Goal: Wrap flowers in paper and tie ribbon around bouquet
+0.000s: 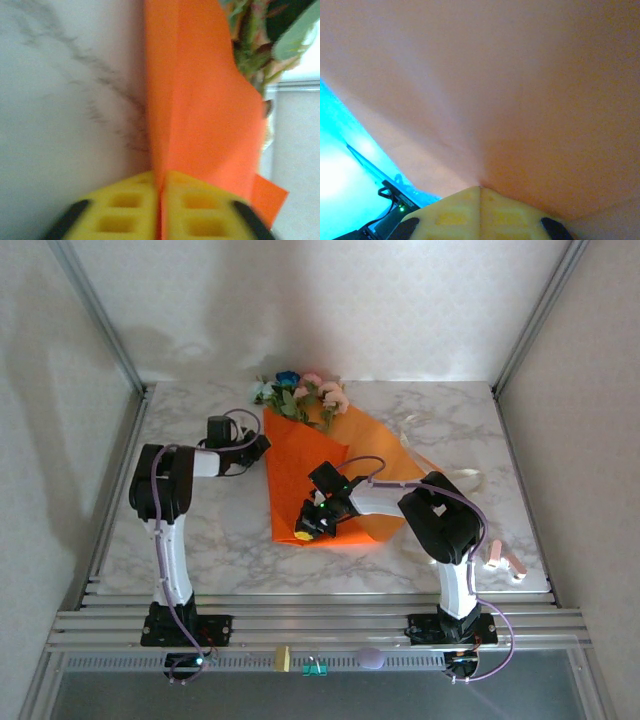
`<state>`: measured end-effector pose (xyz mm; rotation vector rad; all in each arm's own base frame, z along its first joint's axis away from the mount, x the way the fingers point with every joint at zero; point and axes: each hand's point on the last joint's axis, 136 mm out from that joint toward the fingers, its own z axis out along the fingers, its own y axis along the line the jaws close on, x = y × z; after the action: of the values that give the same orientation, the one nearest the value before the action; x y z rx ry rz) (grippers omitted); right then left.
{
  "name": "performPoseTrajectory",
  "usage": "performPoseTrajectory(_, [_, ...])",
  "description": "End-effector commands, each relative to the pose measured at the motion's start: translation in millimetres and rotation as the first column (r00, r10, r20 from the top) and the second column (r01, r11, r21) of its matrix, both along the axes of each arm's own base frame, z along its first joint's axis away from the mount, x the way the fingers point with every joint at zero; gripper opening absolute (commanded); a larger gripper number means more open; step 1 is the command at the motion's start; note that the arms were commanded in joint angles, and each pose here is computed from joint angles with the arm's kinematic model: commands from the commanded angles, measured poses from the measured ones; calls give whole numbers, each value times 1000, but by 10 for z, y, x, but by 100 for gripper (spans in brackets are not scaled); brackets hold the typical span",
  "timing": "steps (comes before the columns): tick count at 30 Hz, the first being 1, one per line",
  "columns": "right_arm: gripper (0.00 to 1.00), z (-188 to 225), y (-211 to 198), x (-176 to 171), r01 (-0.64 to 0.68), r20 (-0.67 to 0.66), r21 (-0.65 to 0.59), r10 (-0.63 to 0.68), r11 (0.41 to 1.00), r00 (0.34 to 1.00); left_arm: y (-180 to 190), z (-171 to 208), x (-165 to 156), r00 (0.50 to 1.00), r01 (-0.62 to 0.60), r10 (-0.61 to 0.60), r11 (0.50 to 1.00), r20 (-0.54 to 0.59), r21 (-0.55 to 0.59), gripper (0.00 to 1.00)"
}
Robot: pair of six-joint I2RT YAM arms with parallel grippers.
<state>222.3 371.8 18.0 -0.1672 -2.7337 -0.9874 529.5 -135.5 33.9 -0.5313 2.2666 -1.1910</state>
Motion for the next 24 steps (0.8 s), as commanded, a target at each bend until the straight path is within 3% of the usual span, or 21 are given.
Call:
performPoseTrajectory(1, [0, -622, -569, -356, -3, -151, -287, -42, 958, 988, 257, -255, 278, 994, -111, 111, 991, 8, 74, 29])
performPoseTrajectory(2, [0, -621, -572, -356, -4, -151, -288, -41, 958, 988, 251, -264, 302, 994, -110, 110, 991, 6, 70, 26])
performPoseTrajectory(4, [0, -619, -572, -356, -5, -151, -289, -40, 957, 988, 240, -278, 365, 994, -109, 108, 992, 6, 64, 3])
performPoseTrajectory(5, [0, -621, -573, -355, -5, -152, -288, -41, 958, 988, 238, -277, 391, 994, -110, 109, 992, 9, 62, 0])
performPoseTrajectory(9, [0, -628, -572, -353, -7, -156, -286, -39, 958, 987, 235, -306, 495, 994, -114, 113, 992, 9, 48, 2])
performPoseTrajectory(11, [0, -632, -568, -340, -5, -158, -285, -42, 958, 986, 229, -300, 550, 994, -113, 113, 993, 11, 38, 26])
performPoseTrajectory(13, [0, -629, -556, -332, -7, -158, -284, -39, 959, 987, 220, -313, 606, 994, -113, 113, 993, 9, 30, 31])
performPoseTrajectory(16, [0, -634, -547, -325, -9, -160, -283, -38, 959, 986, 208, -315, 691, 994, -113, 113, 993, 12, 19, 24])
performPoseTrajectory(18, [0, -636, -543, -322, -11, -161, -282, -36, 959, 986, 203, -314, 738, 993, -114, 114, 993, 14, 14, 1])
performPoseTrajectory(24, [0, -647, -555, -329, -17, -167, -284, -32, 959, 985, 261, -239, 787, 990, -139, 138, 990, 29, 21, 0])
